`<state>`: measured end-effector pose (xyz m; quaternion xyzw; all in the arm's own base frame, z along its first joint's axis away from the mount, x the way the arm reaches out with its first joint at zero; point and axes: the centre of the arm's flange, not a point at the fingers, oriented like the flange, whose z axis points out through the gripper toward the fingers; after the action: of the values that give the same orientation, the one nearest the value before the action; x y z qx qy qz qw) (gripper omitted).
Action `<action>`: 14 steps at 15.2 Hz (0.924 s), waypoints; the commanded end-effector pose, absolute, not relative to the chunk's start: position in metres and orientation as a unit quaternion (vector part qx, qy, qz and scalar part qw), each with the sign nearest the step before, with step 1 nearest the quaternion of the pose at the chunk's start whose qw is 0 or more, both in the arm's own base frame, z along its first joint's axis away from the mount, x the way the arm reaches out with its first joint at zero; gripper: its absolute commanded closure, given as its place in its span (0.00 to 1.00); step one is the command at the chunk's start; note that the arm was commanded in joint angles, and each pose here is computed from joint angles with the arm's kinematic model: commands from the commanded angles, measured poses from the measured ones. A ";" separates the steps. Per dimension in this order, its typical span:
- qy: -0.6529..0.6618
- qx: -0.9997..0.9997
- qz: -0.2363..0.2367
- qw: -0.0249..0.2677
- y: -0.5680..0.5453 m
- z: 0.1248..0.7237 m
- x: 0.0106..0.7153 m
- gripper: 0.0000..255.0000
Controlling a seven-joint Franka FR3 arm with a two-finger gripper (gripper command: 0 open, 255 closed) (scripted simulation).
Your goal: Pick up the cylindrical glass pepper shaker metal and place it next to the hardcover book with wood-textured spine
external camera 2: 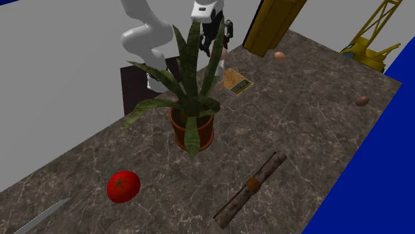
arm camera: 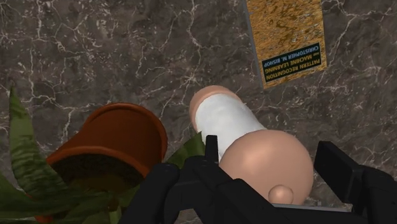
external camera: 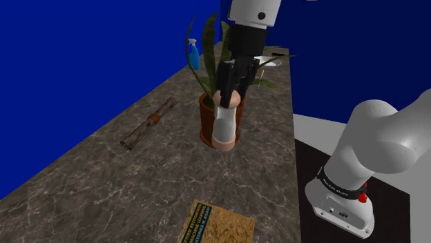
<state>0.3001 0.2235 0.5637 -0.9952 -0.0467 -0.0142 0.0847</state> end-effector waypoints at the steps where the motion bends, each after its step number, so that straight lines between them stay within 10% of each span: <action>1: -0.047 -0.995 -0.014 0.085 0.224 0.552 0.300 1.00; 14: -0.047 -0.995 -0.014 0.085 0.224 0.484 0.300 1.00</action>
<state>0.3001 0.2243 0.4890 -0.9952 -0.0467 -0.0141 0.0847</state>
